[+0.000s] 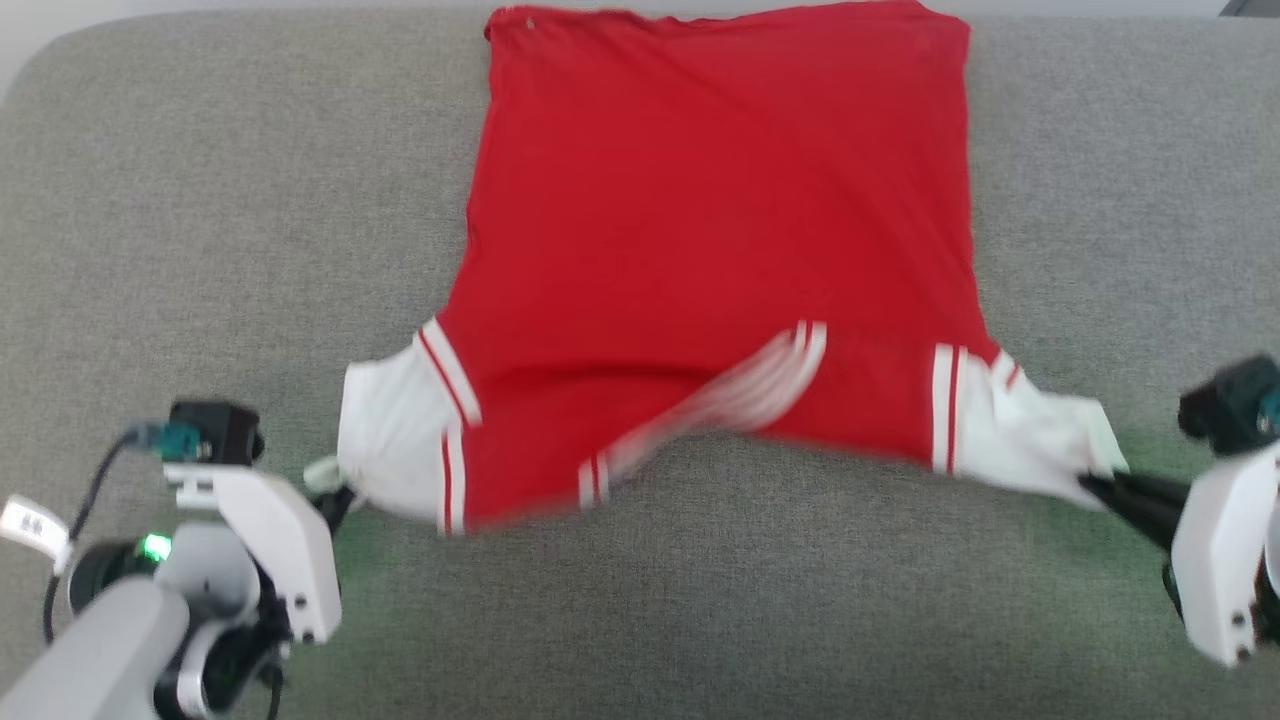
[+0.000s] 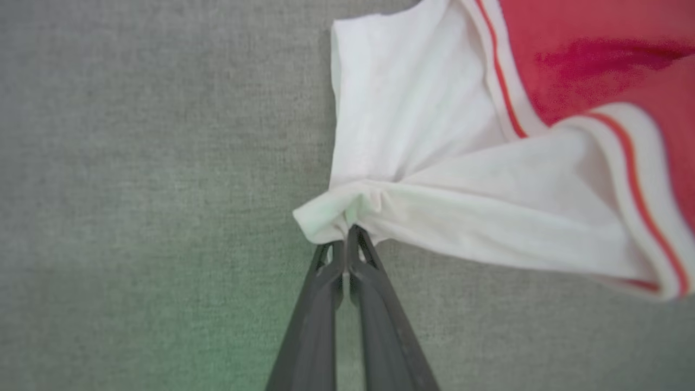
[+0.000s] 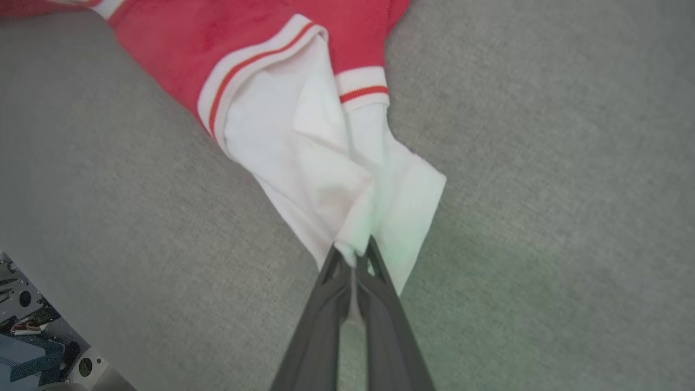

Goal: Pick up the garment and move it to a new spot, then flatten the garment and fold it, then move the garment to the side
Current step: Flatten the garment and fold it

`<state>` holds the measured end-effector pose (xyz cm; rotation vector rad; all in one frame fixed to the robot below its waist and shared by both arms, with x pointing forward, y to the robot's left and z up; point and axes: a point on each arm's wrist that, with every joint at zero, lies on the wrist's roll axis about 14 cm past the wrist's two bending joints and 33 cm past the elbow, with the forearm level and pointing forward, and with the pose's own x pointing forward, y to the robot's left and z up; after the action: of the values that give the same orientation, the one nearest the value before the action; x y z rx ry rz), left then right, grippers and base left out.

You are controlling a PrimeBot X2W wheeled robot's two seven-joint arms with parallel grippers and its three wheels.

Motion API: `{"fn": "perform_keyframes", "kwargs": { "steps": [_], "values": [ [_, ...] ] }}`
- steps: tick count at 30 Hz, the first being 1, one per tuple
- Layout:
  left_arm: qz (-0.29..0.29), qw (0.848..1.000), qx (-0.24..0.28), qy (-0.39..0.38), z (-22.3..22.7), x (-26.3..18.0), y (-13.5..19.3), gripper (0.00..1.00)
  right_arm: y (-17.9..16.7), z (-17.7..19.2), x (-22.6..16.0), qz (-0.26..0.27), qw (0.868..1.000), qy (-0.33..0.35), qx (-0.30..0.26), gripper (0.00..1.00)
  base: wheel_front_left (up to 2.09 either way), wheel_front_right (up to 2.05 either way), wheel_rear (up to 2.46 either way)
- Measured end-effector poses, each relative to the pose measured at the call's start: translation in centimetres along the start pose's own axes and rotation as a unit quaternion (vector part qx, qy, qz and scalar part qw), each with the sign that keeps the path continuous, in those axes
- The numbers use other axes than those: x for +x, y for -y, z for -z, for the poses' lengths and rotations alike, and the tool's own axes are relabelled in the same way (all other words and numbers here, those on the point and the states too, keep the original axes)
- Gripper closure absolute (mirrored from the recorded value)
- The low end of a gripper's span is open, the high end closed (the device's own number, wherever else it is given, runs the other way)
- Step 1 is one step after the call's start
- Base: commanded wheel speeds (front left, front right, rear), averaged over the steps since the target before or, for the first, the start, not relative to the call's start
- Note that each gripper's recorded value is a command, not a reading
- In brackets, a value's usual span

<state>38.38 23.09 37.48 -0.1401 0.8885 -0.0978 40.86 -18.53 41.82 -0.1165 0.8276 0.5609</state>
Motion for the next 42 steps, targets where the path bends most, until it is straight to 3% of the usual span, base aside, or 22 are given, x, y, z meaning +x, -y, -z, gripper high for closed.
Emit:
{"fn": "perform_keyframes", "kwargs": {
  "steps": [12,22,23,24,25,26,34,42],
  "values": [
    [-0.022,0.995,-0.059,-0.072,7.0,-2.8,0.4,1.00,-3.3,8.2,-2.1,-0.048,0.991,-0.124,0.032,1.00,0.00,0.00,0.00],
    [-0.023,0.989,-0.091,-0.116,10.0,-4.3,1.3,1.00,-2.9,8.7,-1.6,-0.044,0.989,-0.136,0.032,1.00,0.00,0.00,0.00],
    [-0.021,0.989,-0.092,-0.115,10.0,-4.3,1.4,1.00,-2.9,8.3,-1.5,-0.044,0.990,-0.132,0.030,0.86,0.00,0.00,0.00],
    [-0.020,0.989,-0.093,-0.112,10.0,-4.3,1.5,1.00,-2.7,7.6,-1.3,-0.043,0.991,-0.122,0.027,0.60,0.00,0.00,0.00],
    [-0.019,0.989,-0.095,-0.109,9.9,-4.3,1.7,1.00,-2.6,6.7,-1.2,-0.043,0.993,-0.110,0.022,0.12,0.00,0.00,0.00],
    [-0.017,0.989,-0.098,-0.106,9.9,-4.3,1.8,1.00,-2.4,5.8,-1.0,-0.041,0.994,-0.098,0.019,0.00,0.00,0.00,0.00],
    [-0.005,0.992,-0.095,-0.085,9.1,-3.4,2.7,1.00,1.0,-2.5,-0.8,0.011,1.000,0.004,-0.009,0.00,0.00,0.00,0.00],
    [0.005,0.992,-0.094,-0.081,8.5,-1.8,3.4,1.00,5.8,-11.1,2.1,0.091,0.989,0.115,0.011,0.00,0.00,0.00,0.00]
  ]
}}
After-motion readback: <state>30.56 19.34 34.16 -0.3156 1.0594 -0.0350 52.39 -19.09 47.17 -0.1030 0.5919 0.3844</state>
